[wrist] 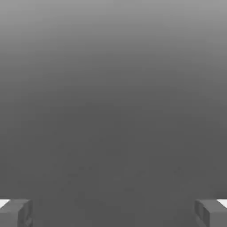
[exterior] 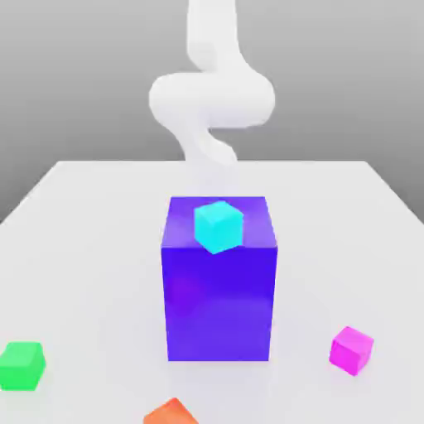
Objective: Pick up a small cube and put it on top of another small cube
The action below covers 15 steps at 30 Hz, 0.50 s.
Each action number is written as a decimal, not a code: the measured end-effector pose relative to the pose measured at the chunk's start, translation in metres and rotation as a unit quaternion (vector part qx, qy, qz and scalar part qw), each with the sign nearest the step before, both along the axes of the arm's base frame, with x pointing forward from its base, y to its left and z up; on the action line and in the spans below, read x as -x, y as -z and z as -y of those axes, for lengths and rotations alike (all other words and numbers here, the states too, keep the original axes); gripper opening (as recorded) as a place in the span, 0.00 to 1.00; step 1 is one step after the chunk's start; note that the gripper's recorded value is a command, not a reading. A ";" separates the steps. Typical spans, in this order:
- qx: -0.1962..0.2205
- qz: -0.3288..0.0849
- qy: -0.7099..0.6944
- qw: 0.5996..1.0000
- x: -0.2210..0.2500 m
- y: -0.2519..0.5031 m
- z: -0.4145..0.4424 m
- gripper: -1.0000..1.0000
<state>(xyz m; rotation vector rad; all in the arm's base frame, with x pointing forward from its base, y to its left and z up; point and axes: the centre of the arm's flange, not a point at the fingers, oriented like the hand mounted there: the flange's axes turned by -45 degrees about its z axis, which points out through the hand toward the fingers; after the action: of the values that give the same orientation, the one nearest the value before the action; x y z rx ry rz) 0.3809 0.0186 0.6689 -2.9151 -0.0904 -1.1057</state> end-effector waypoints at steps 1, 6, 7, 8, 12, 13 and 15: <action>0.003 -0.016 -0.016 1.000 -0.013 0.019 -0.009 0.50; 0.022 -0.089 -0.089 0.992 -0.059 0.114 -0.057 0.50; 0.026 -0.103 -0.103 0.989 -0.064 0.134 -0.068 0.50; 0.031 -0.117 -0.117 0.986 -0.069 0.154 -0.078 0.50; 0.053 -0.171 -0.173 0.969 -0.075 0.235 -0.119 0.50; 0.059 -0.184 -0.187 0.963 -0.074 0.255 -0.129 0.50; 0.072 -0.210 -0.213 0.951 -0.069 0.296 -0.147 0.50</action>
<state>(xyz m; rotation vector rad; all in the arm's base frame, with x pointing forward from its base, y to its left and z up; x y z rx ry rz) 0.4503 0.1658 0.3729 -2.9632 -0.7736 -0.4210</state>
